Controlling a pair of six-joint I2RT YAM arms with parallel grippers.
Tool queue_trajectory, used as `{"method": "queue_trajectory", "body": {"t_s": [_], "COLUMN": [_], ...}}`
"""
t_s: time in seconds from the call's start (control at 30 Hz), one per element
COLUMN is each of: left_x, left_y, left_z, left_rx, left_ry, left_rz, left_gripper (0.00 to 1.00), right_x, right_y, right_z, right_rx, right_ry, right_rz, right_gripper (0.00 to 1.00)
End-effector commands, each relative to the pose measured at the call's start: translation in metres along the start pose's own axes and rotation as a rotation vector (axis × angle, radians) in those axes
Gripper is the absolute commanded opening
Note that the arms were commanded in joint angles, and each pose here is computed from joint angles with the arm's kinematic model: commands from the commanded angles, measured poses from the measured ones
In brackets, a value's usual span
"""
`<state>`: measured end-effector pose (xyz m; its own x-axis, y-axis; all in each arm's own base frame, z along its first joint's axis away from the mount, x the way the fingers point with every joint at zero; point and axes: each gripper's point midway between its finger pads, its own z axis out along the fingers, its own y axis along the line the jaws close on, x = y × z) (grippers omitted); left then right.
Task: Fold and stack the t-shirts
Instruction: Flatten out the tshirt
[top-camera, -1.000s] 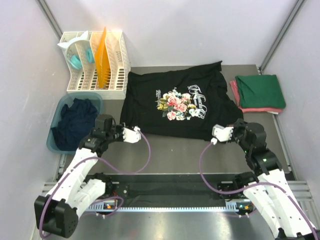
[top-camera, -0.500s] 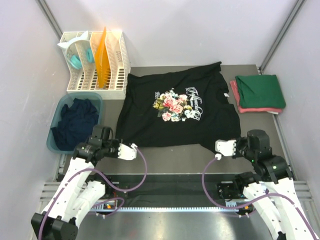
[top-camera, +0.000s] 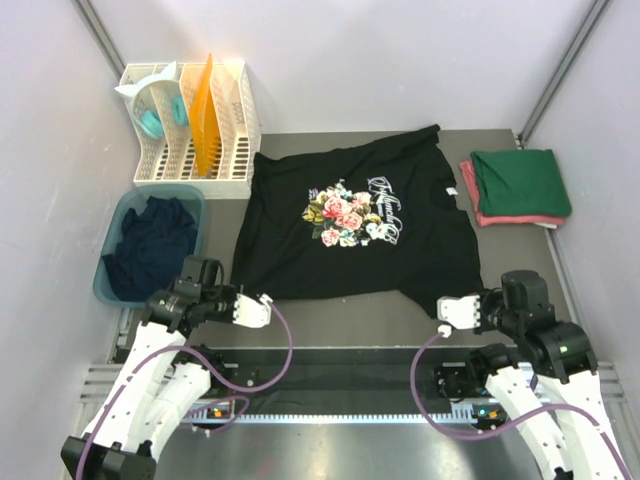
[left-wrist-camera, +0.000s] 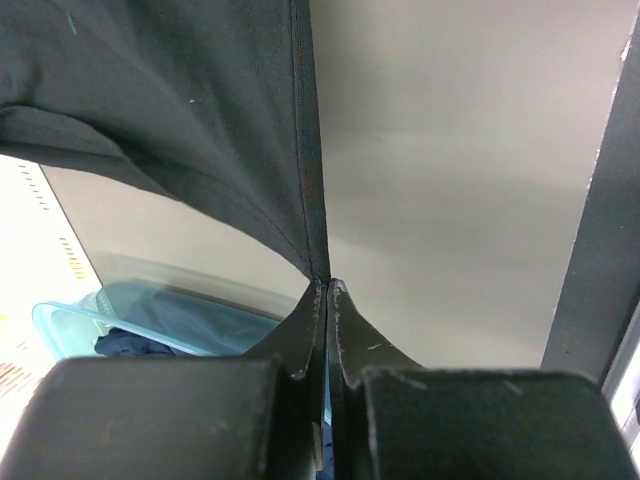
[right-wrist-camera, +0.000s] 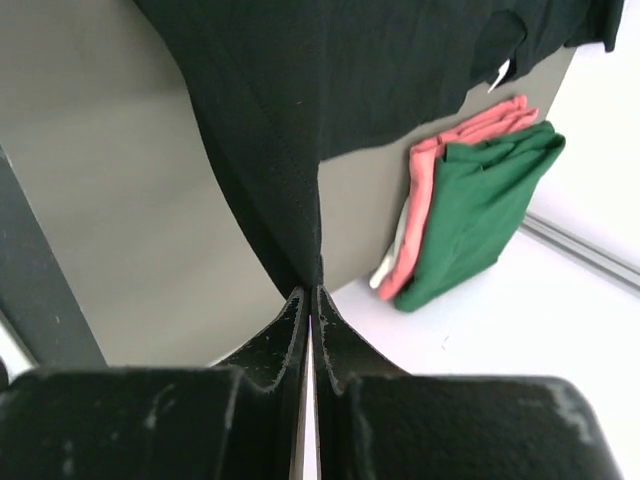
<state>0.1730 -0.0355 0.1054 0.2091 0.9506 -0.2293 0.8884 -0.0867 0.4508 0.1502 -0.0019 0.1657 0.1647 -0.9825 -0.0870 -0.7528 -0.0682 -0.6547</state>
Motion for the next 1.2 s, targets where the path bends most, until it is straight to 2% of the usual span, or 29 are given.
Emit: {"method": "queue_trajectory", "body": {"t_s": [0.0,0.2,0.47,0.7,0.93,1.17], "left_x": [0.0,-0.001,-0.003,-0.009,-0.008,-0.004], "left_y": [0.007,-0.001,-0.035,-0.046,-0.01,0.031], "left_z": [0.006,0.008,0.0,-0.005,0.002,0.003], "left_rx": [-0.016,0.033,0.115,0.106,-0.019,-0.102], "left_ry": [-0.002,-0.011,-0.036,-0.074,-0.055,-0.016], "left_rz": [0.012,0.021,0.103,0.146,0.064,0.02], "left_gripper": [0.0,0.0,0.0,0.0,0.0,0.0], "right_x": [0.01,0.009,0.008,0.015,0.009,0.004], "right_y": [-0.001,0.009,0.037,0.033,0.012,-0.055], "right_z": [-0.007,-0.012,-0.032,-0.042,-0.032,-0.017], "right_rx": [0.033,-0.017,-0.072,-0.009,0.108,0.307], "right_ry": [0.053,0.048,0.022,0.056,0.027,0.024], "right_rz": [-0.054,-0.028,-0.061,-0.018,0.012,0.088], "right_gripper": [0.0,0.0,0.0,0.0,0.0,0.0]}}
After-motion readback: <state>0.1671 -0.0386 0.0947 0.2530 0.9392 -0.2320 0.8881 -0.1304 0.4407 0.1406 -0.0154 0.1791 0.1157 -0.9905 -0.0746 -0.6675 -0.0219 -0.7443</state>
